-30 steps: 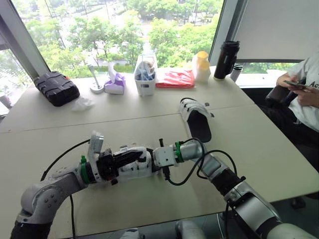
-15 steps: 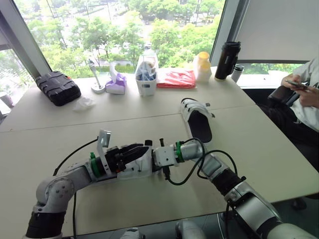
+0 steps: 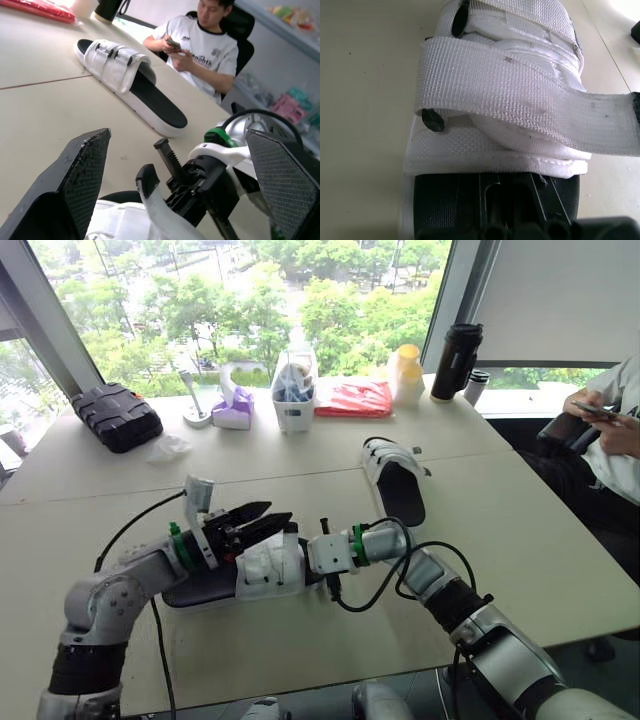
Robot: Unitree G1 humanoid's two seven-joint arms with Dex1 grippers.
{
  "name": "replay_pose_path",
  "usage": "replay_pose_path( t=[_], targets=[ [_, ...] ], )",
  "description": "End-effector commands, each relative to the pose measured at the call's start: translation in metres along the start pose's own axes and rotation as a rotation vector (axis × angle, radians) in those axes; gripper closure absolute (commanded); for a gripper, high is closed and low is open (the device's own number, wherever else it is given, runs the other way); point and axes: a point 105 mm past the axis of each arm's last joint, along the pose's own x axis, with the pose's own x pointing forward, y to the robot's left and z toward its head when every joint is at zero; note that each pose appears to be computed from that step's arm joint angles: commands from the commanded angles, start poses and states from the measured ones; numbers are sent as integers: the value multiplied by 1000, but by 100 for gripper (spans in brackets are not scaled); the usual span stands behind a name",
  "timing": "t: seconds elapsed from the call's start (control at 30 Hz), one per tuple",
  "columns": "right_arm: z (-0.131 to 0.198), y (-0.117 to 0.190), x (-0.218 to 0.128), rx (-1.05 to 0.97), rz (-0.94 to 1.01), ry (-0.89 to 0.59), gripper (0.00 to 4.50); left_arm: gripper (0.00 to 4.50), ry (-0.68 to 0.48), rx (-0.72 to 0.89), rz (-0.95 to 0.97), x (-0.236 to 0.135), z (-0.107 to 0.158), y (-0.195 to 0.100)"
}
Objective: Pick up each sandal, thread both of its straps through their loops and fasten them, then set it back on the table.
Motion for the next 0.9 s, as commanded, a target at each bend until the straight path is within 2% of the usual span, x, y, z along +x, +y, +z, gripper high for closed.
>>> replay_pose_path(
  t=[0.03,0.17,0.5,0.6,0.77,0.83,0.9],
  targets=[
    [-28,28,7,80,95,105,450,7,114,93,-54,6,-2,2],
    [-28,28,8,81,92,105,450,7,198,139,-106,14,-6,4],
    [-29,30,7,86,86,107,450,7,279,174,-155,27,-10,14],
    [-30,31,6,87,84,109,450,90,301,165,-177,28,-13,12],
    [-30,31,7,86,83,109,450,353,288,149,-196,31,-12,7],
    [-30,31,7,86,83,108,450,444,288,147,-198,31,-12,6],
    [-30,31,7,85,84,109,450,444,278,143,-198,30,-11,5]
  ],
)
